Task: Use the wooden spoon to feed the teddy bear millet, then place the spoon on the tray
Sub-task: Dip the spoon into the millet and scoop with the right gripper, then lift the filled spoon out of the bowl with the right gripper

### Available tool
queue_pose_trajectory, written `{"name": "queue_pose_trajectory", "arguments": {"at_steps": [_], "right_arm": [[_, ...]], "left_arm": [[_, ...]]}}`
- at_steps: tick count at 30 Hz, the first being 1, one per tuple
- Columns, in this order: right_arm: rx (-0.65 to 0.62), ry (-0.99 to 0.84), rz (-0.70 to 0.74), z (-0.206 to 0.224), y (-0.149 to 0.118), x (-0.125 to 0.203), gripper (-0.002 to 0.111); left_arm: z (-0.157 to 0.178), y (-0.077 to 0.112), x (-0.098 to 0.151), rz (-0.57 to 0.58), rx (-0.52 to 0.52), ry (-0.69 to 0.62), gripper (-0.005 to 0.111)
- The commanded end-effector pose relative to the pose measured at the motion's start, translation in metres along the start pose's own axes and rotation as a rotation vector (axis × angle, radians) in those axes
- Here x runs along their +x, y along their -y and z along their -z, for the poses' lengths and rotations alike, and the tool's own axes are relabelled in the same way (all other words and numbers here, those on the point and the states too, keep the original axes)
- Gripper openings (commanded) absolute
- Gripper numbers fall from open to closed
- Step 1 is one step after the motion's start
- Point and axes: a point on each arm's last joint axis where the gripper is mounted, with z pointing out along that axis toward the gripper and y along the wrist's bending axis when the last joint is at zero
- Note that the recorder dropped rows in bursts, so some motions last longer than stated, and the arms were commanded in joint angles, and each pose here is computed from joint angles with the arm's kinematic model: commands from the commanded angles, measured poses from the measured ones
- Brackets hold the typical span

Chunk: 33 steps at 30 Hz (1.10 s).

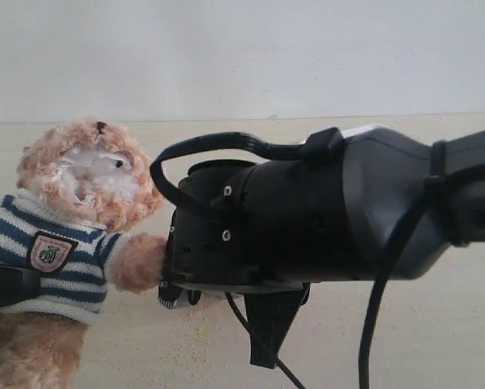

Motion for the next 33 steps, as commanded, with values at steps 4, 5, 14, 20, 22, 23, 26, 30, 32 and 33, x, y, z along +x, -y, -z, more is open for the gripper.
{"name": "queue_pose_trajectory", "arguments": {"at_steps": [4, 5, 14, 20, 22, 23, 26, 30, 32, 33], "right_arm": [[-0.037, 0.050, -0.125, 0.013, 0.020, 0.011, 0.001], [-0.052, 0.050, -0.145, 0.013, 0.022, 0.013, 0.001], [-0.235, 0.102, -0.343, 0.010, 0.035, 0.022, 0.001], [-0.319, 0.113, -0.415, 0.007, 0.041, 0.026, 0.001], [-0.339, 0.139, -0.468, 0.010, 0.048, 0.030, 0.001], [-0.354, 0.162, -0.510, 0.013, 0.054, 0.035, 0.001], [-0.408, 0.175, -0.573, 0.019, 0.061, 0.050, 0.001], [-0.541, 0.285, -0.631, 0.035, 0.052, 0.072, 0.001], [-0.560, 0.332, -0.692, 0.037, 0.053, 0.084, 0.001], [-0.562, 0.341, -0.717, 0.036, 0.055, 0.088, 0.001]], "left_arm": [[0.001, 0.003, 0.000, 0.003, 0.021, 0.011, 0.005], [0.001, 0.003, 0.000, 0.003, 0.021, 0.011, 0.005], [0.001, 0.003, 0.000, 0.003, 0.021, 0.011, 0.005], [0.001, 0.003, 0.000, 0.003, 0.021, 0.011, 0.005], [0.001, 0.003, 0.000, 0.003, 0.021, 0.011, 0.005], [0.001, 0.003, 0.000, 0.003, 0.021, 0.011, 0.005], [0.001, 0.003, 0.000, 0.003, 0.021, 0.011, 0.005], [0.001, 0.003, 0.000, 0.003, 0.021, 0.011, 0.005], [0.001, 0.003, 0.000, 0.003, 0.021, 0.011, 0.005], [0.001, 0.003, 0.000, 0.003, 0.021, 0.011, 0.005]]}}
